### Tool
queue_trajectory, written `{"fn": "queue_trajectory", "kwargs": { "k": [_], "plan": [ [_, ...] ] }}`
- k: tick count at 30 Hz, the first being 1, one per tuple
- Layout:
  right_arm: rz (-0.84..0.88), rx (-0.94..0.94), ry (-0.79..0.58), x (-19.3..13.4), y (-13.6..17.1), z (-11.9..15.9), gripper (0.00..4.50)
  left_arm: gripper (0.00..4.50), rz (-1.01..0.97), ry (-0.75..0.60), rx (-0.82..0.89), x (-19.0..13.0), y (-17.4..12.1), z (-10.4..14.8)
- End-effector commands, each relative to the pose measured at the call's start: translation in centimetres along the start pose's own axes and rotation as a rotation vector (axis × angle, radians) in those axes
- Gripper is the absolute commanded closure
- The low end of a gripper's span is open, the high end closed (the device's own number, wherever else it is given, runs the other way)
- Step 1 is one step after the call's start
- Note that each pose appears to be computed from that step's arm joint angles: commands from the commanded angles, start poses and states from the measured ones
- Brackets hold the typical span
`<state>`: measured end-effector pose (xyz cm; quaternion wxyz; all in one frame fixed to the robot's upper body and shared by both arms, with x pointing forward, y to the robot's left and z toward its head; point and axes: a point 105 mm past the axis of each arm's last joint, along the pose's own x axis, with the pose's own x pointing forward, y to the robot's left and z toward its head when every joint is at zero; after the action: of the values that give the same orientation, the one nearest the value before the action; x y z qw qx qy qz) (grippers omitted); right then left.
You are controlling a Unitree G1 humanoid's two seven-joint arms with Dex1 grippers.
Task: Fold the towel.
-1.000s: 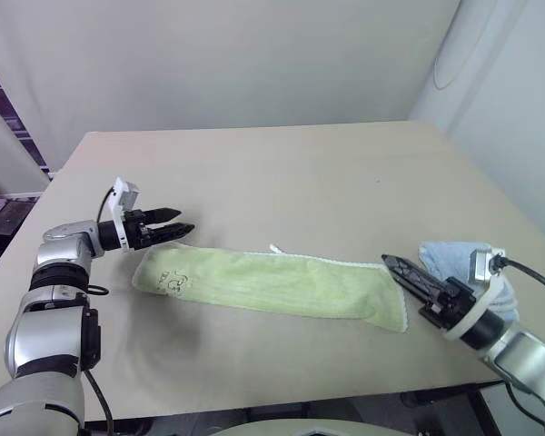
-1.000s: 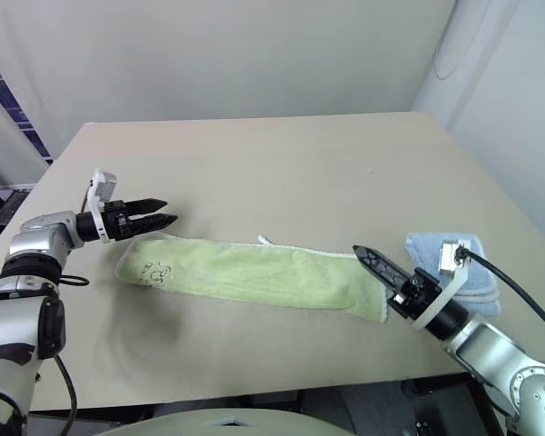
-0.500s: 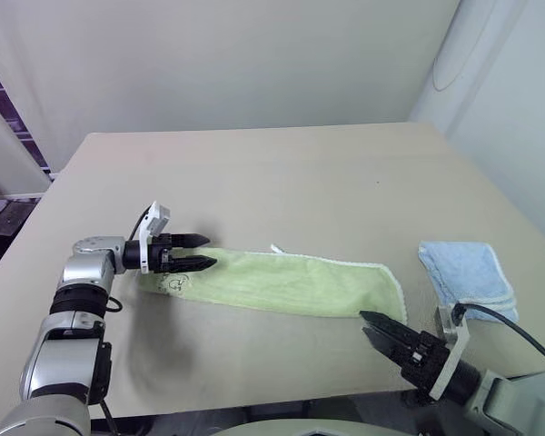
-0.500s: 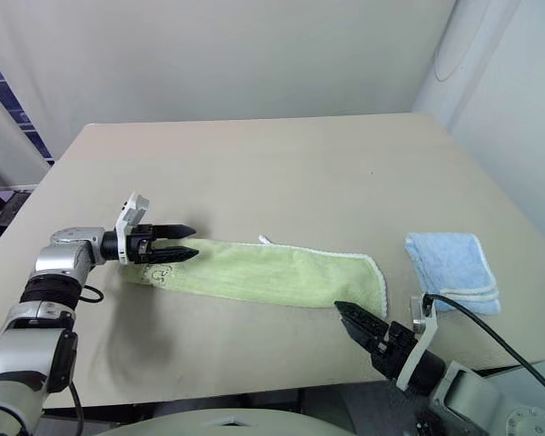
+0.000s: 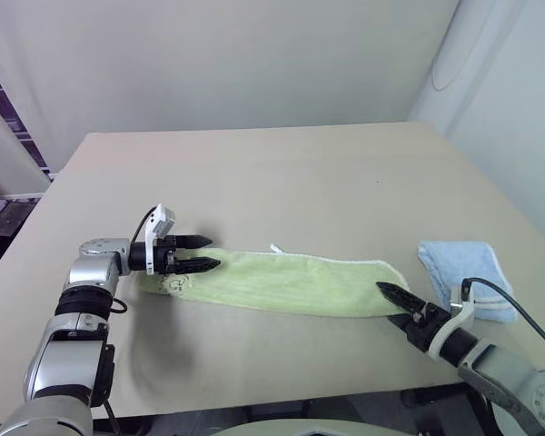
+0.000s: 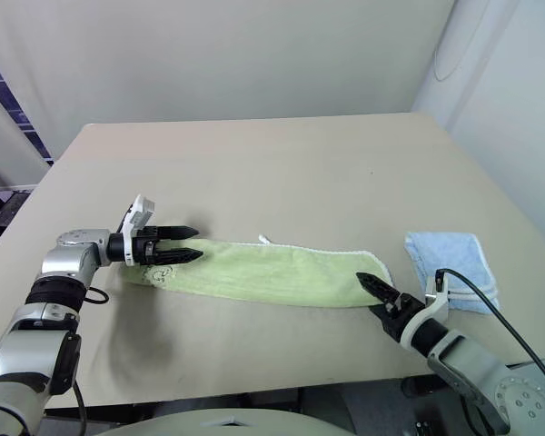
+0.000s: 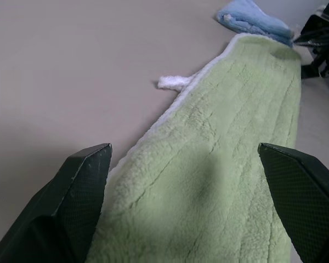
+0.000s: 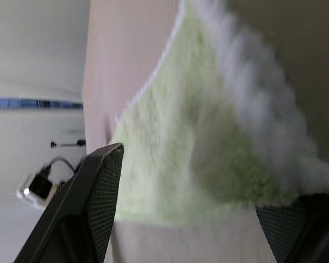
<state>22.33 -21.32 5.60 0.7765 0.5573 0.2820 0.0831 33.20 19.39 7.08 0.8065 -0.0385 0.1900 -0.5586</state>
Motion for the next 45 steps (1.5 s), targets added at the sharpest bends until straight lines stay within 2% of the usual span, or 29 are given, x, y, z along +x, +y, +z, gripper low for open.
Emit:
{"fn": "queue_trajectory", "kwargs": {
  "k": [1, 9, 13, 16, 21, 24, 27, 31, 37, 45],
  "plan": [
    [0.012, -0.025, -0.072, 0.1, 0.7, 1.8, 1.54, 0.0, 0.019, -0.026, 0.033, -0.3, 0.2, 0.9],
    [-0.005, -0.07, -0.086, 0.0, 0.2, 2.0, 4.46, 0.0, 0.04, -0.04, 0.037, -0.4, 0.4, 1.3],
    [0.02, -0.089, -0.109, -1.1, 0.6, 2.6, 4.49, 0.0, 0.06, -0.049, 0.036, -0.8, 0.7, 1.7],
    [0.08, -0.137, -0.139, -2.7, 2.0, 3.4, 4.49, 0.0, 0.084, -0.055, 0.043, -1.0, 1.1, 1.9],
    [0.137, -0.39, -0.1, -3.2, 5.9, 2.9, 4.49, 0.0, 0.092, -0.062, 0.048, -1.0, 1.3, 2.2],
    [0.166, -0.559, 0.003, -1.9, 7.6, 1.0, 4.49, 0.0, 0.094, -0.063, 0.053, -0.7, 1.4, 2.2],
    [0.221, -0.731, 0.14, -0.5, 9.1, -2.2, 4.49, 0.0, 0.09, -0.068, 0.059, -0.4, 1.4, 2.3],
    [0.261, -0.866, 0.197, 1.0, 10.0, -4.1, 4.49, 0.0, 0.088, -0.07, 0.061, -0.2, 1.4, 2.4],
    [0.294, -0.937, 0.291, 2.8, 10.1, -5.8, 4.49, 0.0, 0.086, -0.074, 0.062, 0.0, 1.4, 2.5],
    [0.203, -0.972, 0.395, 6.6, 7.2, -7.8, 4.49, 0.0, 0.065, -0.082, 0.065, 0.7, 1.1, 2.7]
  ]
}}
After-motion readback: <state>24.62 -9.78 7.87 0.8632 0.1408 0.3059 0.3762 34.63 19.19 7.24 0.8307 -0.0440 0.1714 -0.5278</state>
